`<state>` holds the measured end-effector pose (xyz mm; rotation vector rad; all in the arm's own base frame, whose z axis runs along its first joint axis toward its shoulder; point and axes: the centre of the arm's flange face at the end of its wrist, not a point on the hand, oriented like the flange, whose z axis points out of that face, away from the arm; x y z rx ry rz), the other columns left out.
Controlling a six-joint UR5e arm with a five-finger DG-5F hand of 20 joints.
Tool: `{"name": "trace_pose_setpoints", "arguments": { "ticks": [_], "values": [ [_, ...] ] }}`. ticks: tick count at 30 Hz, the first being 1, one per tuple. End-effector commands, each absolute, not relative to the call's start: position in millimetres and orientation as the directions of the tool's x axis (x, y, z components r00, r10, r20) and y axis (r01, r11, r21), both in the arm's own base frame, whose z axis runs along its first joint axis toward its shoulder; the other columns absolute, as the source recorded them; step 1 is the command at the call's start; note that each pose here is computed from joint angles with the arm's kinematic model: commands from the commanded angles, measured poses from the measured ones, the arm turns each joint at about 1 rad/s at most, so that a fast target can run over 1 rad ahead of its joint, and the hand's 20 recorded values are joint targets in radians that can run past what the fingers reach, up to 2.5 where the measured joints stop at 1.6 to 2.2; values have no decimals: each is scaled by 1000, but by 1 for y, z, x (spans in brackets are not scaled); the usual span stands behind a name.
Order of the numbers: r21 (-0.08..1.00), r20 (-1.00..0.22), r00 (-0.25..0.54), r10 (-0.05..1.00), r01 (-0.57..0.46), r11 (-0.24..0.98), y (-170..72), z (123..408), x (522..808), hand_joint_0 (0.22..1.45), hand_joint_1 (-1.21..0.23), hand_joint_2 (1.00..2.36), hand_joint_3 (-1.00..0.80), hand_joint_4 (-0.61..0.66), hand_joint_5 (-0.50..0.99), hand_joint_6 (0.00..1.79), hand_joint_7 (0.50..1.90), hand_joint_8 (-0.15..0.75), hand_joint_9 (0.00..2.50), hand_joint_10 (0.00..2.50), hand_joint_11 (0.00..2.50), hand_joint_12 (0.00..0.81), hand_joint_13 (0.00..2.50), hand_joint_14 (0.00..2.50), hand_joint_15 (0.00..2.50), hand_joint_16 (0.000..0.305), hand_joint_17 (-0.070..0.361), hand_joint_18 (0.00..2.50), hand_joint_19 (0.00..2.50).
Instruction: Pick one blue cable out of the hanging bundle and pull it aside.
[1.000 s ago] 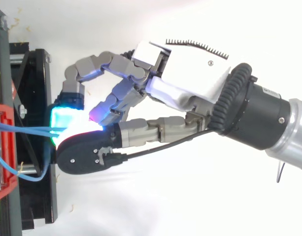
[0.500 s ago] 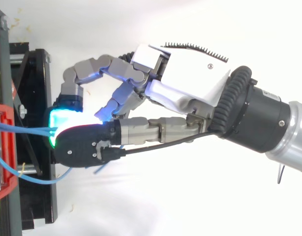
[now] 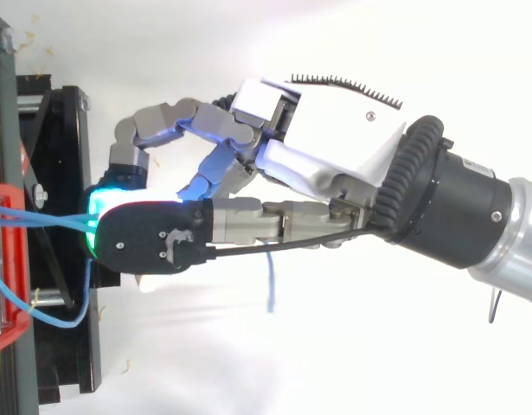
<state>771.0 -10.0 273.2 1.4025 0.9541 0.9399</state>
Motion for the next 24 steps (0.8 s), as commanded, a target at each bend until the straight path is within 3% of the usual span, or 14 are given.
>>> {"name": "trace_pose_setpoints", "arguments": {
  "ticks": [1, 3, 7, 17, 24],
  "values": [
    [999, 25, 351, 936, 30, -39, -10, 272, 771, 545, -583, 1172, -109, 138, -70, 772, 1143, 327, 1212, 12, 473, 390, 998, 14, 461, 70, 156, 1078, 547],
    [999, 32, 351, 936, 27, -45, -10, 273, 771, 573, -634, 1000, -47, 180, -100, 817, 1163, 340, 1195, 17, 628, 397, 983, 16, 491, 69, 156, 1068, 559],
    [998, 39, 353, 935, 25, -50, -11, 273, 771, 563, -701, 1005, -40, 199, -129, 883, 1177, 365, 1199, 19, 807, 403, 973, 17, 528, 68, 154, 1049, 566],
    [995, 7, 363, 932, 95, -44, -22, 273, 761, 586, -741, 1018, -153, 197, -144, 914, 1173, 331, 1164, 21, 908, 360, 932, 21, 583, 57, 129, 943, 629],
    [992, -33, 365, 930, 126, -14, -29, 296, 751, 598, -756, 1004, 48, 69, -93, 910, 1279, 371, 1363, 21, 935, 386, 1089, 21, 623, 66, 148, 1092, 566]
  ]
}}
